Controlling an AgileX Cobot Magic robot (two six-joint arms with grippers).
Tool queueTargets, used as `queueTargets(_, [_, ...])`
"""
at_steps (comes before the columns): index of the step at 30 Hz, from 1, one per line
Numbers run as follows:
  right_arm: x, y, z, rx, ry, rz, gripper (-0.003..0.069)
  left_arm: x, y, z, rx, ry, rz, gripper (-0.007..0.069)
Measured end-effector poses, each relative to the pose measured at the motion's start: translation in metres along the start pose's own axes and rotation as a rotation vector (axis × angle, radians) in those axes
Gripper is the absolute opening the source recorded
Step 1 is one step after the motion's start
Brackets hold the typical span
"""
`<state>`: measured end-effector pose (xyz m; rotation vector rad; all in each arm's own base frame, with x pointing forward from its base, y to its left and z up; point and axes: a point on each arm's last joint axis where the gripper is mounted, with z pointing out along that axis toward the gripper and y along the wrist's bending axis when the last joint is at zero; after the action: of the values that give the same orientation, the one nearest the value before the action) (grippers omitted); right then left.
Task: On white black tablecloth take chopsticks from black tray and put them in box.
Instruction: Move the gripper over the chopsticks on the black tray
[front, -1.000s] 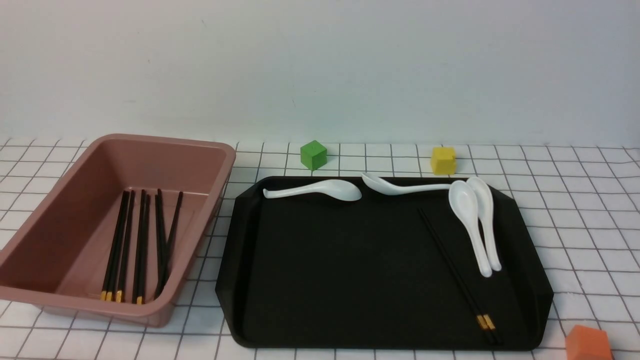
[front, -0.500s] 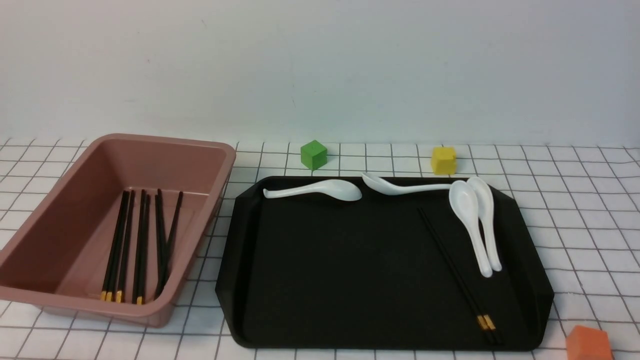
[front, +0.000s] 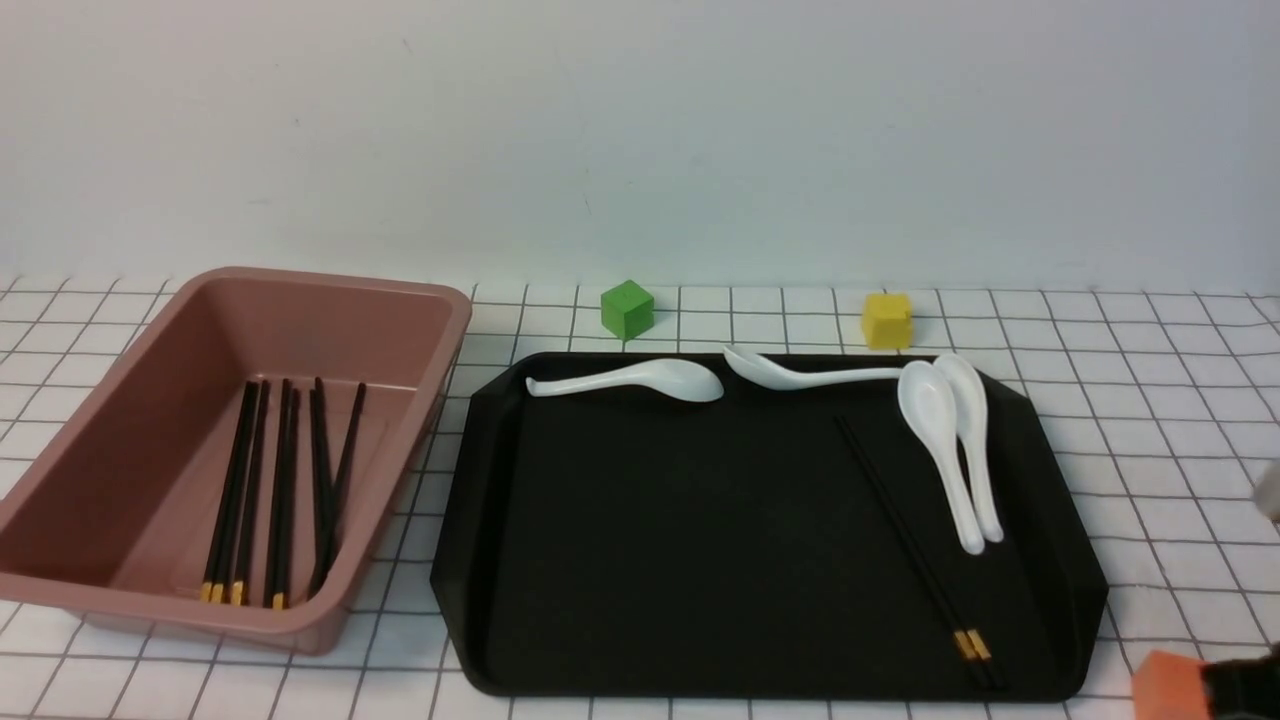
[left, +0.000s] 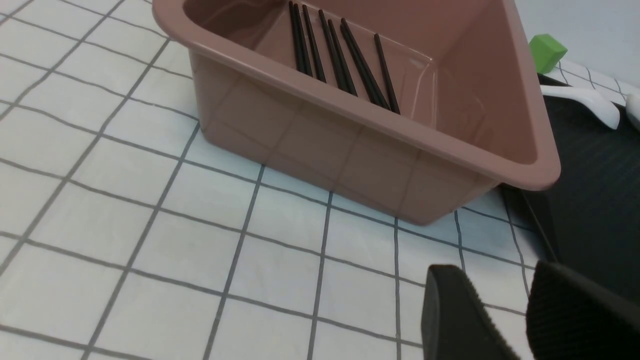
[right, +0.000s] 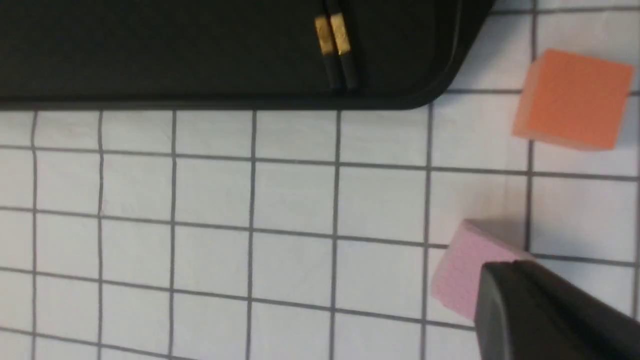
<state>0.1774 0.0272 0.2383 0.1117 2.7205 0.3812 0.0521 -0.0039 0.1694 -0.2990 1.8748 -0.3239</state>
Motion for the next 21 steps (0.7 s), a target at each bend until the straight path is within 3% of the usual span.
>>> queueTargets(7, [-0.043, 0.040, 0.046, -0.077, 0.159, -0.101, 0.0038, 0.000, 0.000, 0.000, 0.000, 0.000, 0.000, 0.0239])
queueTargets(11, [-0.067, 0.062, 0.080, 0.004, 0.217, -0.159, 0.0118, 0.000, 0.000, 0.000, 0.000, 0.000, 0.000, 0.0239])
queueTargets(15, [-0.085, 0.066, 0.103, 0.094, 0.226, -0.164, 0.0220, 0.000, 0.000, 0.000, 0.000, 0.000, 0.000, 0.0239])
queueTargets(21, [-0.098, 0.063, 0.132, 0.133, 0.194, -0.155, 0.0335, 0.000, 0.000, 0.000, 0.000, 0.000, 0.000, 0.0239])
